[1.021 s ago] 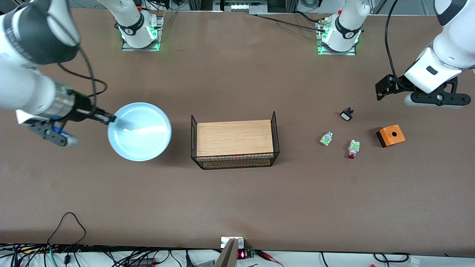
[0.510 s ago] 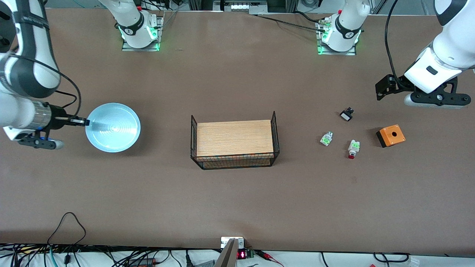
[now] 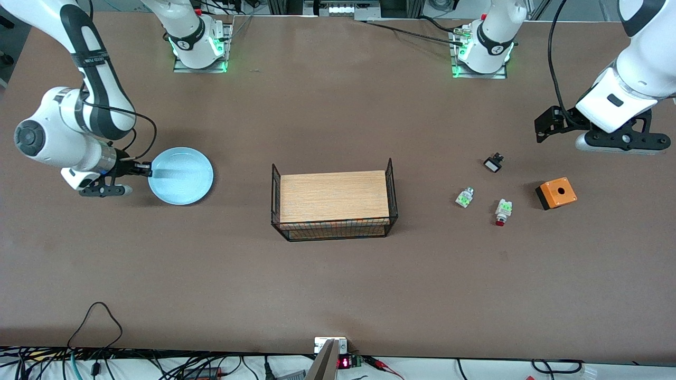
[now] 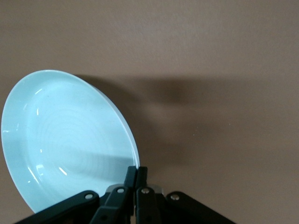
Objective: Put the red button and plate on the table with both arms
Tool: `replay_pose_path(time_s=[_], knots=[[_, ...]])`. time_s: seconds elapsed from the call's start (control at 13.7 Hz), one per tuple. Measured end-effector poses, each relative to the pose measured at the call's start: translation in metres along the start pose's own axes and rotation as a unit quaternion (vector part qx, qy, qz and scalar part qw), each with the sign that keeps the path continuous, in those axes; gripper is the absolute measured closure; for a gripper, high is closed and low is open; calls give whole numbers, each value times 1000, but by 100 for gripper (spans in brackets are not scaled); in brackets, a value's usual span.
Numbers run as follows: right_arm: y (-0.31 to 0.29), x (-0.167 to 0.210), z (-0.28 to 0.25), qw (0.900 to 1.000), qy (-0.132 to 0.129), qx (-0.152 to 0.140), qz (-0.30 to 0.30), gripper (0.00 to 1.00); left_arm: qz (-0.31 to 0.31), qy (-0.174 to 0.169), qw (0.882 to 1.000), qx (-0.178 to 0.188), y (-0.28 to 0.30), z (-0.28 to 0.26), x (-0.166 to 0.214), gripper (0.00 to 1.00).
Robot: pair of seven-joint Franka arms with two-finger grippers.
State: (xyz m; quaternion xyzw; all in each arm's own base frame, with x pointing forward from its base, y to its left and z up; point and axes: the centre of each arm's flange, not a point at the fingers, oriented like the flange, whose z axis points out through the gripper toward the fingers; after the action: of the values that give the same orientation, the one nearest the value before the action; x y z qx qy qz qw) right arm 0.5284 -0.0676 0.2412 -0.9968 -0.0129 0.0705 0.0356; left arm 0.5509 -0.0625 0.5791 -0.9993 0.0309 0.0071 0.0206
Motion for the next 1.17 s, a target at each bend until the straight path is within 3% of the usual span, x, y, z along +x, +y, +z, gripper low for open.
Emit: replay_pose_path(time_s=[0.22,0.36,0.51,0.73,0.95,1.17], knots=[[1,-9,14,1000,5,-2,-14,96,1,0,1000,0,-1,0,0,0],[2,-9,12,1000,3,-1,-13,84,1,0,1000,0,-2,0,0,0],[-3,-5,-10,1000,-13,5,0,64,1,0,1000,0,-2,0,0,0],[-28,13,-87,999,-34,11,29,30,1,-2,1000,0,-2,0,0,0],[-78,29,-185,999,-23,6,42,0,0,-3,1000,0,-4,1,0,0],[-130,35,-259,998,7,2,54,0,0,-3,1000,0,-5,1,0,0]])
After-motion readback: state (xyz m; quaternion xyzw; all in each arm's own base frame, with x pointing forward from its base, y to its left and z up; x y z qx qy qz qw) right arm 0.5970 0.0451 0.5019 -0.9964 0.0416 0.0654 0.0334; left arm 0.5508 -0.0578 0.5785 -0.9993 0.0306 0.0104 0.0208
